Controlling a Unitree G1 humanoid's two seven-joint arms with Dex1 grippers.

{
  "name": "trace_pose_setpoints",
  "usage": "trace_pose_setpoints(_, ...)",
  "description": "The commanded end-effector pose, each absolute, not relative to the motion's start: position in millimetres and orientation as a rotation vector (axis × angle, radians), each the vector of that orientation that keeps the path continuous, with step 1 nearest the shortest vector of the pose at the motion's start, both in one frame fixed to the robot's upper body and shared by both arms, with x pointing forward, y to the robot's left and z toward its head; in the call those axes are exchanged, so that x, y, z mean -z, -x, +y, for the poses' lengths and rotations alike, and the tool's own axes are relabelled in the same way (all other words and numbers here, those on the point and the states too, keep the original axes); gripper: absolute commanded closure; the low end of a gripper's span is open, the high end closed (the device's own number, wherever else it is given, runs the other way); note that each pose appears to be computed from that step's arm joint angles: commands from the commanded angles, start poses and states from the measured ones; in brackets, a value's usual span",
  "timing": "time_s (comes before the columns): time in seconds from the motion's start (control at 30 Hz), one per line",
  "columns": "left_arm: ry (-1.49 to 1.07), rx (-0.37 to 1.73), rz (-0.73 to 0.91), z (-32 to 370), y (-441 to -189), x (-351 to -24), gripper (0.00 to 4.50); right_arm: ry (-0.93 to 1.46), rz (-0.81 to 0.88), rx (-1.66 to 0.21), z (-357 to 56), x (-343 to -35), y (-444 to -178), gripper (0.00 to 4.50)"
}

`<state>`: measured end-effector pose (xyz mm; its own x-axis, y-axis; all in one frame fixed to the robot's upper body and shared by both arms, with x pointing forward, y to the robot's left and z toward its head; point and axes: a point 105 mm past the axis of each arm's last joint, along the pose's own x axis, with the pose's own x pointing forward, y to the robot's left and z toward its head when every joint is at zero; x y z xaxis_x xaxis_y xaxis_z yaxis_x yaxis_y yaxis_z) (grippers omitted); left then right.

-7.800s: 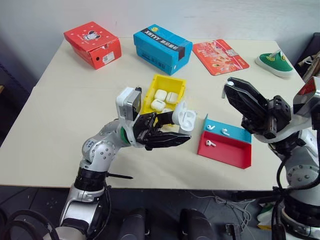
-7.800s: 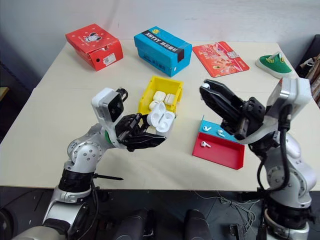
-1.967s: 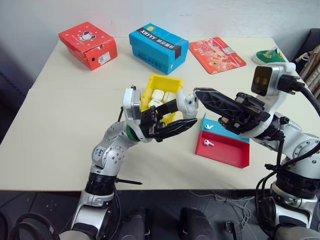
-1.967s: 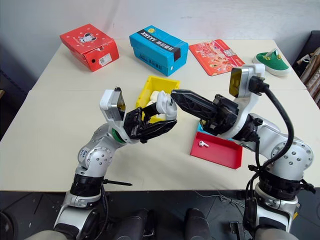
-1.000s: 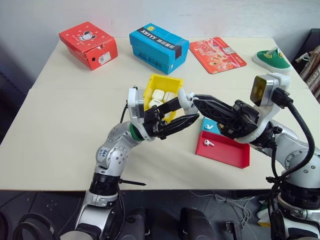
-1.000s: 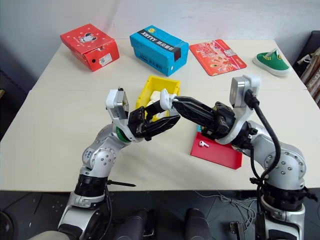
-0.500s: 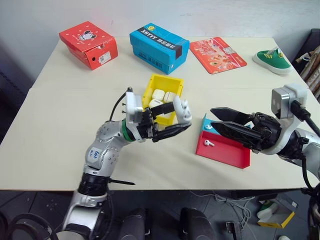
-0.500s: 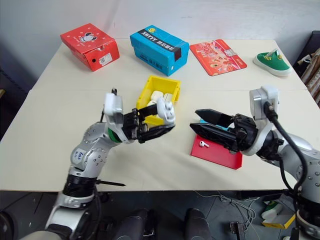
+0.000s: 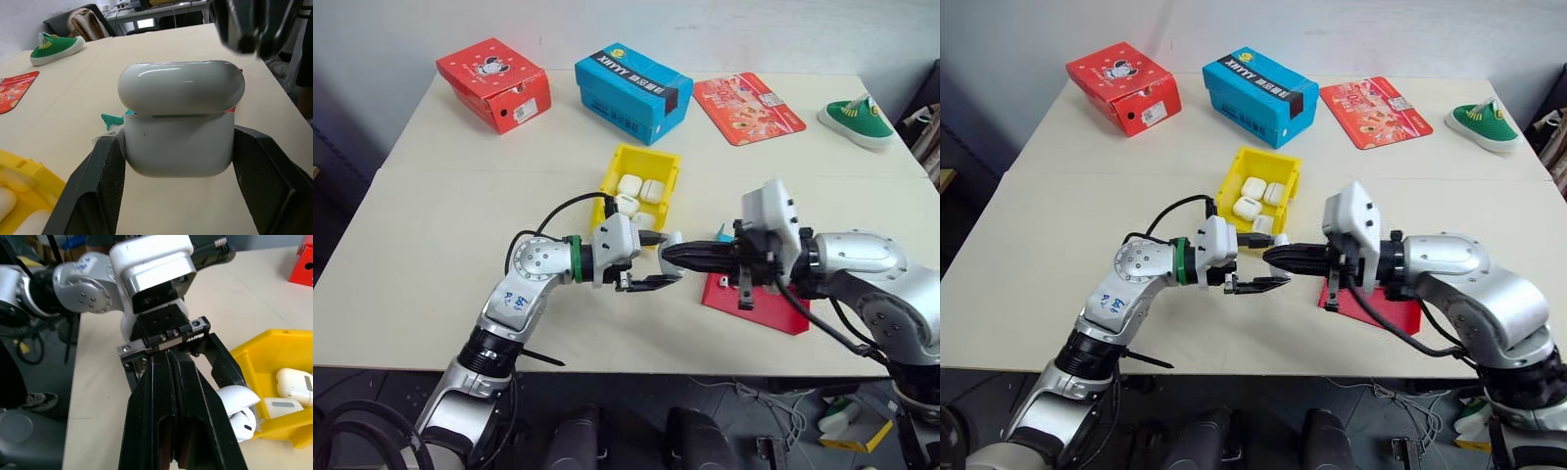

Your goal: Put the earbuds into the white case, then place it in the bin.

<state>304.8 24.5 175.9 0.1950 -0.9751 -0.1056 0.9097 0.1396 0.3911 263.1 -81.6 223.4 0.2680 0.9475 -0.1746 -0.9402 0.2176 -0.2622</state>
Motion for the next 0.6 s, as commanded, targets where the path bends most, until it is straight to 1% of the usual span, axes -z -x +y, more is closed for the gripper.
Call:
trace_pose_setpoints(0.03, -0.429, 1.383, -0.238, 22, -298, -184, 1.7, 0.434, -0.043, -1.253, -84, -229, -267, 4.48)
trace_pose_setpoints(0.2, -0.434, 1.371, -0.243, 29, -297, -184, 1.7, 0.43, 0.013, -1.192, -105, -230, -271, 4.48)
trace_pose_setpoints(0.23, -0.433, 1.366, -0.246, 31, -297, -184, 1.7, 0.398, 0.027, -1.21, -110, -228, -266, 4.48)
trace_pose_setpoints(0.37, -0.422, 1.351, -0.27, 35, -297, -189, 1.7, 0.302, 0.091, -1.15, -139, -211, -261, 4.48)
trace_pose_setpoints(0.47, -0.417, 1.352, -0.268, 37, -296, -189, 1.7, 0.247, 0.043, -1.064, -158, -208, -263, 4.48)
trace_pose_setpoints(0.53, -0.42, 1.364, -0.256, 37, -295, -188, 1.7, 0.223, -0.045, -1.045, -159, -218, -263, 4.48)
trace_pose_setpoints(0.6, -0.425, 1.376, -0.243, 36, -295, -186, 1.7, 0.202, -0.121, -1.087, -150, -231, -259, 4.48)
